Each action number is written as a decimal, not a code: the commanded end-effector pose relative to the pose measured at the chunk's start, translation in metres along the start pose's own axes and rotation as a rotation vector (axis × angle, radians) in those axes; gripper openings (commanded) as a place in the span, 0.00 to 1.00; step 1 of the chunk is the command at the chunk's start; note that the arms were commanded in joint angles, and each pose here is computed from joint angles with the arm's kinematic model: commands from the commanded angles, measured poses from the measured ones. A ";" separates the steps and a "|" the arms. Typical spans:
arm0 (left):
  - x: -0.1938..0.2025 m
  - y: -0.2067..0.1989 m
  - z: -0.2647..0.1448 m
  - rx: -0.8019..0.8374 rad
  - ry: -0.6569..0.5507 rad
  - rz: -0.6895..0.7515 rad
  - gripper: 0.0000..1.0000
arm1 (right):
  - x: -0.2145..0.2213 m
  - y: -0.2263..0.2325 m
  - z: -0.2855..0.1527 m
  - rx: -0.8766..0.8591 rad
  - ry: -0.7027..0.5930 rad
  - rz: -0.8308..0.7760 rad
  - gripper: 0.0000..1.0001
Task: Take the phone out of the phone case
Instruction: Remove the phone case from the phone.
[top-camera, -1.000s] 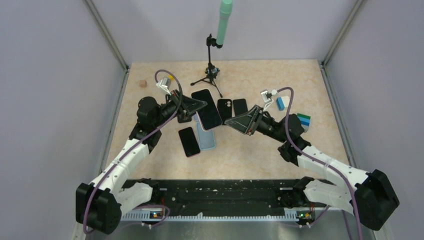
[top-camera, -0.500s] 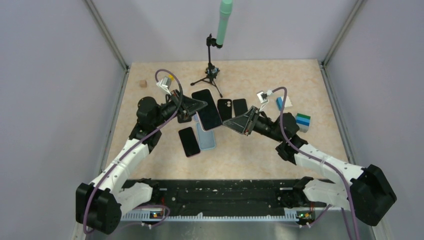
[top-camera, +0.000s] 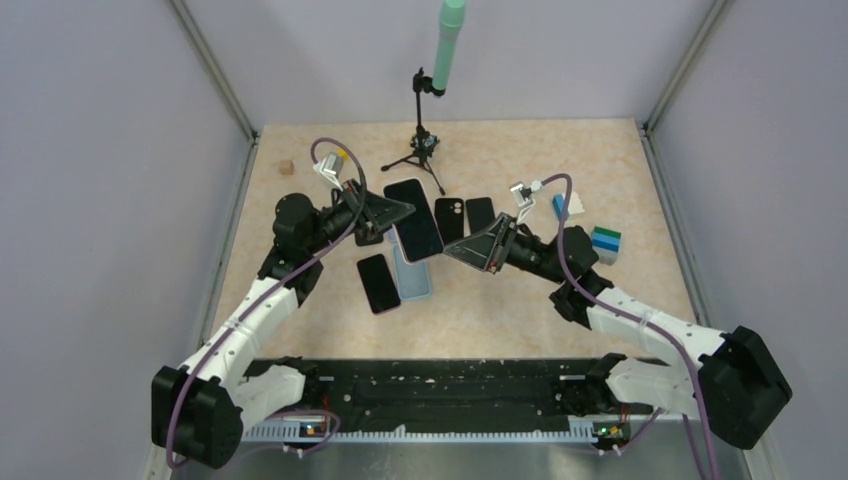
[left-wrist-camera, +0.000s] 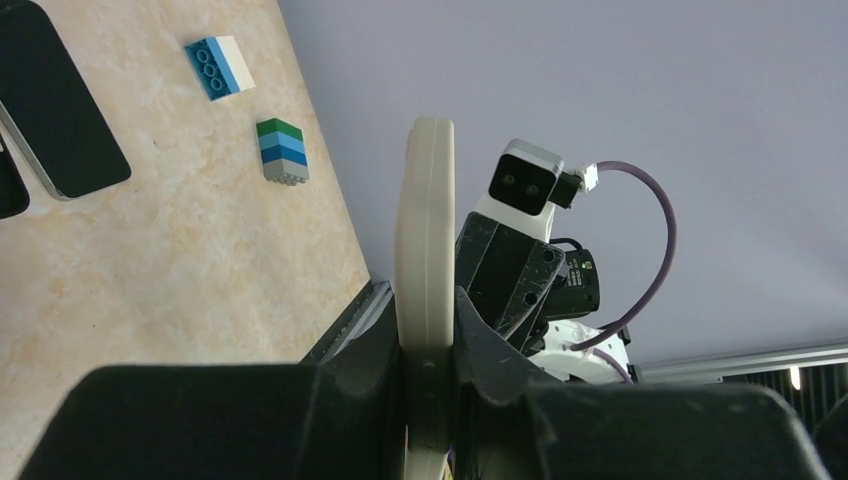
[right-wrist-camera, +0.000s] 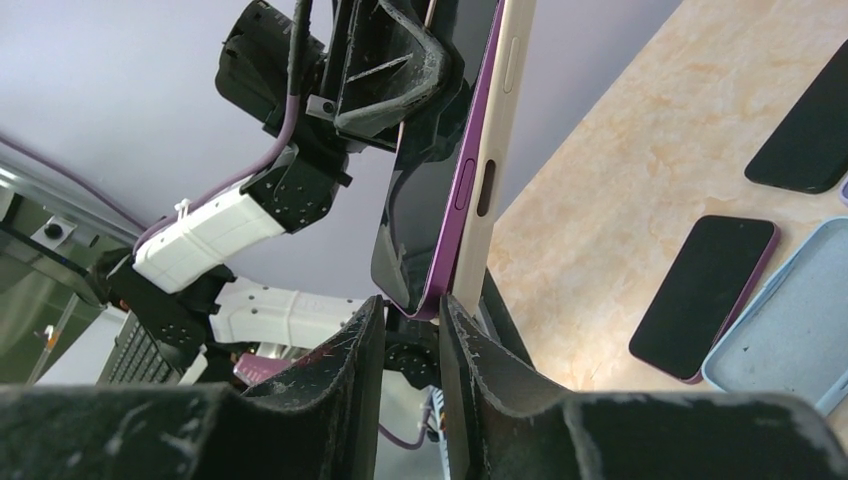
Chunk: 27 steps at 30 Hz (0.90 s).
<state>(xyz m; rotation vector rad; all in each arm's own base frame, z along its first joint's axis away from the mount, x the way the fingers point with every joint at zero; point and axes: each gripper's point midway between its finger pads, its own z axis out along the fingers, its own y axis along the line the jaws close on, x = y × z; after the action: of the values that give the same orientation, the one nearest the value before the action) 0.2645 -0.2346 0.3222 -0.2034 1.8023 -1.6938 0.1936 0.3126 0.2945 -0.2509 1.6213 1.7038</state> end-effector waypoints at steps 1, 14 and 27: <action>-0.009 -0.038 -0.003 0.114 -0.029 0.111 0.00 | -0.015 0.034 0.006 -0.113 -0.023 -0.043 0.25; -0.003 -0.052 -0.006 0.178 0.008 0.093 0.00 | -0.004 0.018 0.026 -0.094 0.018 0.033 0.27; 0.026 -0.059 0.005 0.231 0.146 0.169 0.00 | -0.005 0.035 0.040 -0.233 -0.027 0.095 0.35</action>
<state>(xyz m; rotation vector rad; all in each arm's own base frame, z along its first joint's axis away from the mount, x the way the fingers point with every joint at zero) 0.2610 -0.2425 0.3247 -0.0987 1.7807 -1.7130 0.1997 0.3463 0.2947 -0.2280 1.6199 1.8666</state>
